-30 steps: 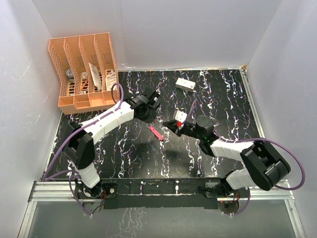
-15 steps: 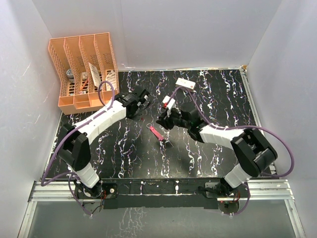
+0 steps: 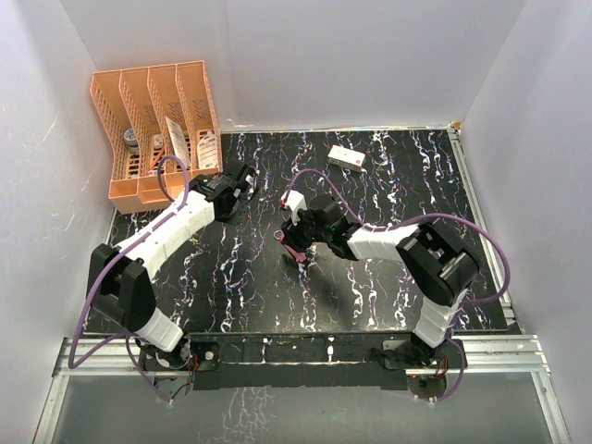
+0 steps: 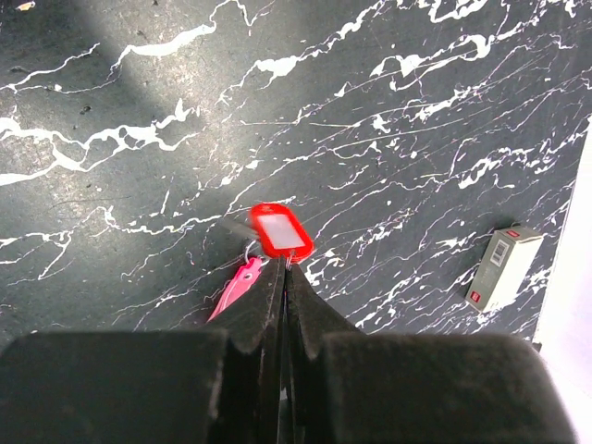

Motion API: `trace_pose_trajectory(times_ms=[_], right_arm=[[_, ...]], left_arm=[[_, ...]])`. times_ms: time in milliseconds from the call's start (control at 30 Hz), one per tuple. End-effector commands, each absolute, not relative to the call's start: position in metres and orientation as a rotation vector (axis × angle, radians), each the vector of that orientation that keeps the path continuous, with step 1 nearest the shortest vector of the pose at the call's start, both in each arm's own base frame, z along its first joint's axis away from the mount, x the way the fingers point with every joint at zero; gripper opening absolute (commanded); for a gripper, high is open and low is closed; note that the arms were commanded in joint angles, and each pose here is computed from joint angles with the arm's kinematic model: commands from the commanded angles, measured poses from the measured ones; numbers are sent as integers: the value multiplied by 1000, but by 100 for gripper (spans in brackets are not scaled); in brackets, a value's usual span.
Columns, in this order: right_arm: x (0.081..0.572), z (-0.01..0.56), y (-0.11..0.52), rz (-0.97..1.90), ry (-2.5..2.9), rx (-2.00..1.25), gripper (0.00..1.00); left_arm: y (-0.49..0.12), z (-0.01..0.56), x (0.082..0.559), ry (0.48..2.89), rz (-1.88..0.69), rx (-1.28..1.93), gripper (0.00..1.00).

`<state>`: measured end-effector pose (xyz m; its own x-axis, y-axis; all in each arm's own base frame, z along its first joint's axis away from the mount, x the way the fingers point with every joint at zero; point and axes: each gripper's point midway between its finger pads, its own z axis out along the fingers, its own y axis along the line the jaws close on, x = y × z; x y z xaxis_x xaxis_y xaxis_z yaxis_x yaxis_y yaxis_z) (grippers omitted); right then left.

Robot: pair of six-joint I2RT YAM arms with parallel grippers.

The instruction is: Put the keys on the keyring

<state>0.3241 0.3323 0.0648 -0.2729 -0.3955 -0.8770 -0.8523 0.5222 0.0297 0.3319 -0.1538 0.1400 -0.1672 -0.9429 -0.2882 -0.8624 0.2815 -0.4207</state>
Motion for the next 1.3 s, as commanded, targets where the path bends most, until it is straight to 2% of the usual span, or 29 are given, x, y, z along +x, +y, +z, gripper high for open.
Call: trace_pose_trajectory(times_ms=[0, 933, 1133, 1267], right_arm=[[343, 73, 344, 601, 1840, -1021, 41], [350, 41, 356, 578, 1897, -1005, 42], [346, 36, 357, 605, 1924, -978, 36], [345, 32, 357, 613, 1943, -961, 28]], left_arm=[[-145, 148, 325, 2062, -226, -1610, 0], [-141, 147, 323, 2062, -248, -1622, 0], [-141, 147, 323, 2063, -251, -1623, 0], [-141, 146, 322, 2063, -251, -1626, 0]])
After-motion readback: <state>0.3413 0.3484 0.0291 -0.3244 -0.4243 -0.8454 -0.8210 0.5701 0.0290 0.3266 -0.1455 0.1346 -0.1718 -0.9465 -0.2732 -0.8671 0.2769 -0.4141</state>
